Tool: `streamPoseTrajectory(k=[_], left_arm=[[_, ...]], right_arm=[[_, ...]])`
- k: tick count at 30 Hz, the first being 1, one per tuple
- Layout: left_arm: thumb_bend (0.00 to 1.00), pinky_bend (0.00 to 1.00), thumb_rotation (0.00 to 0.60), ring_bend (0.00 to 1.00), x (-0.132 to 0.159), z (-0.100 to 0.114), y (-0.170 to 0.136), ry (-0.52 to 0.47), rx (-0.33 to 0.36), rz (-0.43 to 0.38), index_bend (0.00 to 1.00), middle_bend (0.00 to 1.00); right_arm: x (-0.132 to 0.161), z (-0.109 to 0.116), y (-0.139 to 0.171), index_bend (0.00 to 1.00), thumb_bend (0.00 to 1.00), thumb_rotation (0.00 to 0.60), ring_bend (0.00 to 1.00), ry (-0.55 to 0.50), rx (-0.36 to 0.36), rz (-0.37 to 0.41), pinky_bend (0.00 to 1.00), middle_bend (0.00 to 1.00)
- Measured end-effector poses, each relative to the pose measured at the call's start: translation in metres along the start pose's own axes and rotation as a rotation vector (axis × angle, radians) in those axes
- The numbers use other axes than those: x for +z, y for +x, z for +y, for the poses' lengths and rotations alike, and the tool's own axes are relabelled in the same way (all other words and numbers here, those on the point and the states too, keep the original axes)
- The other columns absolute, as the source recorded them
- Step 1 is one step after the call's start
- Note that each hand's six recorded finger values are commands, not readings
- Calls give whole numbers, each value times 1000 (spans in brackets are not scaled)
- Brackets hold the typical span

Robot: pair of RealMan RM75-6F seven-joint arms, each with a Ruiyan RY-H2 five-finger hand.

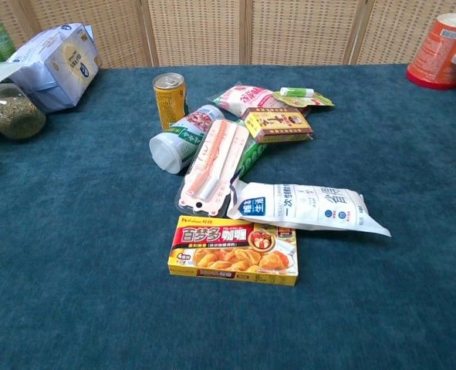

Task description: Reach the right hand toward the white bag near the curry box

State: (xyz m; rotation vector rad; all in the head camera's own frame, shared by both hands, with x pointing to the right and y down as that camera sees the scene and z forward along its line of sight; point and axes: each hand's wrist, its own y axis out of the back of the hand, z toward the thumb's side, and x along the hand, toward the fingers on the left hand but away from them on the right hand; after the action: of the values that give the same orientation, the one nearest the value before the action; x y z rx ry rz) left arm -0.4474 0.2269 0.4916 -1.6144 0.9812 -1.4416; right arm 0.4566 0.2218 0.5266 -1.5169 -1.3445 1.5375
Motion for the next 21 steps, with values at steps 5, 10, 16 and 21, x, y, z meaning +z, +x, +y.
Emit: streamPoseTrajectory(k=[5, 10, 16, 21], left_arm=[[0, 0, 600, 0, 2, 2, -1, 0, 6, -7, 0, 0], [0, 0, 600, 0, 1, 5, -4, -6, 15, -3, 0, 0], [0, 0, 600, 0, 0, 0, -2, -6, -7, 4, 0, 0], [0, 0, 600, 0, -2, -1, -1, -6, -10, 12, 0, 0]], right_arm=[[0, -8, 1, 0, 0, 600, 0, 10, 26, -4, 2, 0], [11, -16, 3, 0, 0, 600, 0, -15, 61, 24, 0, 0], [57, -36, 10, 0, 0, 600, 0, -109, 185, 102, 0, 0], [113, -57, 17, 0, 0, 600, 0, -167, 326, 191, 0, 0]])
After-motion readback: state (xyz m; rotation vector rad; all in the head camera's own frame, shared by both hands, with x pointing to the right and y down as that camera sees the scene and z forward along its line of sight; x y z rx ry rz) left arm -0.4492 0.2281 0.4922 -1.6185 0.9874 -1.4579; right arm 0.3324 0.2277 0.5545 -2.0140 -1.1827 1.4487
